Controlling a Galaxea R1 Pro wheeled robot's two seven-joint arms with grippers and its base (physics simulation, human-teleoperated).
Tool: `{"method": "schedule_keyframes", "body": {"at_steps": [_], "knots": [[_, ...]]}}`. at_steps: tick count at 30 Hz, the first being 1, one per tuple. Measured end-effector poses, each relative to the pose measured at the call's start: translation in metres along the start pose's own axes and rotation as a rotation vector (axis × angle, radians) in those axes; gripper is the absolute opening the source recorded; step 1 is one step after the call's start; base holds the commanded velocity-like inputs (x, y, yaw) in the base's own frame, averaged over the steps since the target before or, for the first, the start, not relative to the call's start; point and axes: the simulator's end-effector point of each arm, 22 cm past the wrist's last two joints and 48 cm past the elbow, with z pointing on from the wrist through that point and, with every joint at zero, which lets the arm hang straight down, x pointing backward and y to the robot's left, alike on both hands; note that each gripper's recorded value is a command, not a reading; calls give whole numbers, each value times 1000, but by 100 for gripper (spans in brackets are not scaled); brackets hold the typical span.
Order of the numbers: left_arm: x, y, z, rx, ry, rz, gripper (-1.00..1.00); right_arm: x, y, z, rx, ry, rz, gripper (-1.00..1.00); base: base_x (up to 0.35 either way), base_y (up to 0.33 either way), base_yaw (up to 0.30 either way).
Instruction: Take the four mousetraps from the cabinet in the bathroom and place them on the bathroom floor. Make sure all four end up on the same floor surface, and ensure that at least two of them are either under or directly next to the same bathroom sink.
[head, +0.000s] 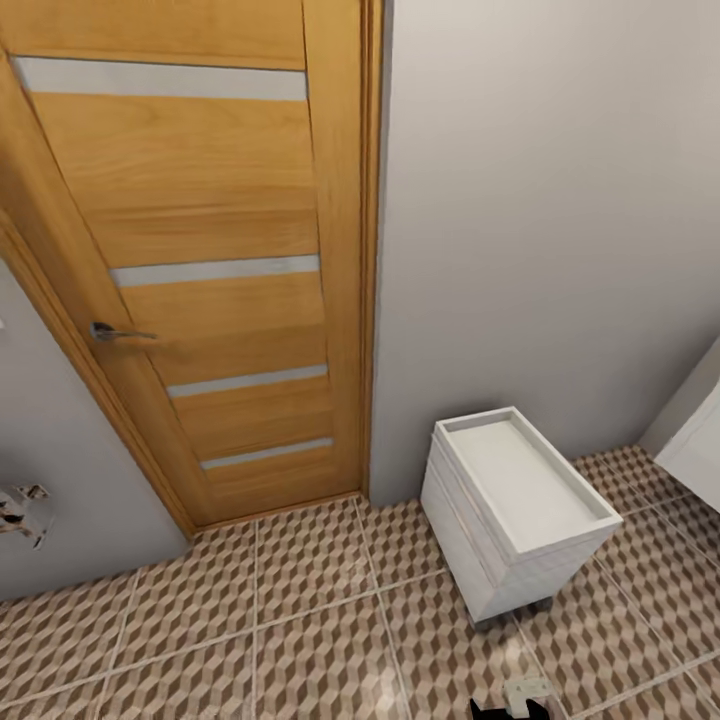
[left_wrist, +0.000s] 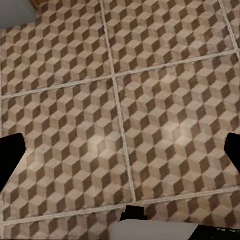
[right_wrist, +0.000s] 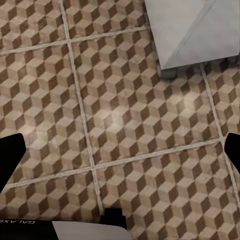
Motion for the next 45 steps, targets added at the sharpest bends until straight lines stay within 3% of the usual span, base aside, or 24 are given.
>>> {"method": "schedule_keyframes", "body": {"at_steps": [45], "knots": [[0,-5,-1,5,1,-3,100,0,1,0,-2,1,-1,100,0,0,286]]}}
